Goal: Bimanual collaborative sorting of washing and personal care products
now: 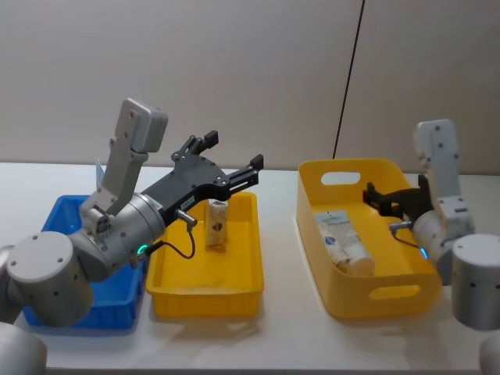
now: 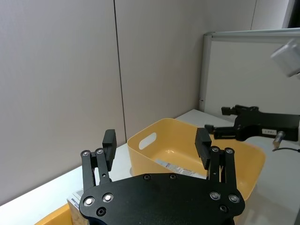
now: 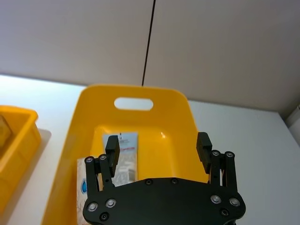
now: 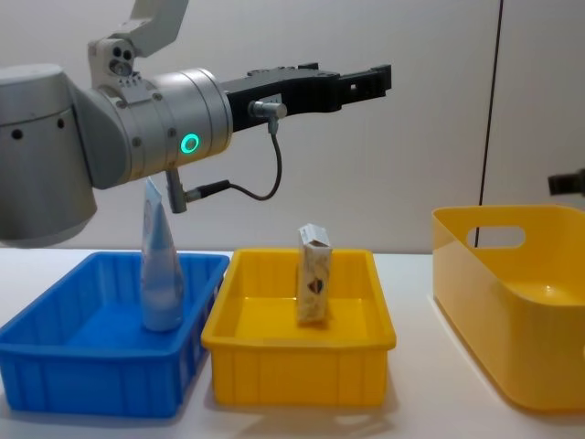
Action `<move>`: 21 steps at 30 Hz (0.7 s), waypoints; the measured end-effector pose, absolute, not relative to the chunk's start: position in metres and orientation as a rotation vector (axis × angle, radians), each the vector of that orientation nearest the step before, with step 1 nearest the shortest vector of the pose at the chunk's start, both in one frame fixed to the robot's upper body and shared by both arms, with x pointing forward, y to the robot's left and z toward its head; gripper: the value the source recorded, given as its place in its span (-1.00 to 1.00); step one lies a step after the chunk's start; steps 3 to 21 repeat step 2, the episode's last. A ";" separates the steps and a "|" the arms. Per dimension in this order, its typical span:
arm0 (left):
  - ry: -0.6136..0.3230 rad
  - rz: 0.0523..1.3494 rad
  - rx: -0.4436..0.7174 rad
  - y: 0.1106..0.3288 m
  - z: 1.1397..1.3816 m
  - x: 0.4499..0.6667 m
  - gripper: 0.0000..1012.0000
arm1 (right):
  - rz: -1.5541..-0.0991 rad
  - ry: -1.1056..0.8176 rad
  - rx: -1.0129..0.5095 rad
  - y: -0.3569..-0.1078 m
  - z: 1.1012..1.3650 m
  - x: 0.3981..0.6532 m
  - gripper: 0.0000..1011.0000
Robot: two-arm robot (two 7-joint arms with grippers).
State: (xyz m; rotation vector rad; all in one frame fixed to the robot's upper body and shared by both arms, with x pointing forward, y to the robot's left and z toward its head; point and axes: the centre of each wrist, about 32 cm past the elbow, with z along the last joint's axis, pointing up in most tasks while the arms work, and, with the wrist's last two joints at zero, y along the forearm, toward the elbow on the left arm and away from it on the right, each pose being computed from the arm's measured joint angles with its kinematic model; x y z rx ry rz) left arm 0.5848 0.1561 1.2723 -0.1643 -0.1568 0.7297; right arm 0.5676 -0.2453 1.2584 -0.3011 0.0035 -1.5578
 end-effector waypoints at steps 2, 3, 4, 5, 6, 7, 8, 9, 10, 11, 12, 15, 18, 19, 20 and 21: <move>-0.157 0.730 -0.164 0.156 1.272 0.585 0.98 | -1.552 -0.011 -0.270 -0.250 1.259 0.563 0.99; -0.157 0.730 -0.164 0.156 1.272 0.585 0.98 | -1.552 -0.011 -0.270 -0.250 1.259 0.563 0.99; -0.157 0.730 -0.164 0.156 1.272 0.585 0.98 | -1.552 -0.011 -0.270 -0.250 1.259 0.563 0.99; -0.157 0.730 -0.164 0.156 1.272 0.585 0.98 | -1.552 -0.011 -0.270 -0.250 1.259 0.563 0.99; -0.157 0.730 -0.164 0.156 1.272 0.585 0.98 | -1.552 -0.011 -0.270 -0.250 1.259 0.563 0.99; -0.157 0.730 -0.164 0.156 1.272 0.585 0.98 | -1.552 -0.011 -0.270 -0.250 1.259 0.563 0.99; -0.157 0.730 -0.164 0.156 1.272 0.585 0.98 | -1.552 -0.011 -0.270 -0.250 1.259 0.563 0.99; -0.157 0.730 -0.164 0.156 1.272 0.585 0.98 | -1.552 -0.011 -0.270 -0.250 1.259 0.563 0.99; -0.157 0.730 -0.164 0.156 1.272 0.585 0.98 | -1.552 -0.011 -0.270 -0.250 1.259 0.563 0.99; -0.157 0.730 -0.164 0.156 1.272 0.585 0.98 | -1.552 -0.011 -0.270 -0.250 1.259 0.563 0.99; -0.157 0.730 -0.164 0.156 1.272 0.585 0.98 | -1.552 -0.011 -0.270 -0.250 1.259 0.563 0.99; -0.157 0.730 -0.164 0.156 1.272 0.585 0.98 | -1.552 -0.011 -0.270 -0.250 1.259 0.563 0.99; -0.157 0.730 -0.164 0.156 1.272 0.585 0.98 | -1.552 -0.011 -0.270 -0.250 1.259 0.563 0.99; -0.157 0.730 -0.164 0.156 1.272 0.585 0.98 | -1.552 -0.011 -0.270 -0.250 1.259 0.563 0.99; -0.157 0.730 -0.164 0.156 1.272 0.585 0.98 | -1.552 -0.011 -0.270 -0.250 1.259 0.563 0.99; -0.157 0.730 -0.164 0.156 1.272 0.585 0.98 | -1.552 -0.011 -0.270 -0.250 1.259 0.563 0.99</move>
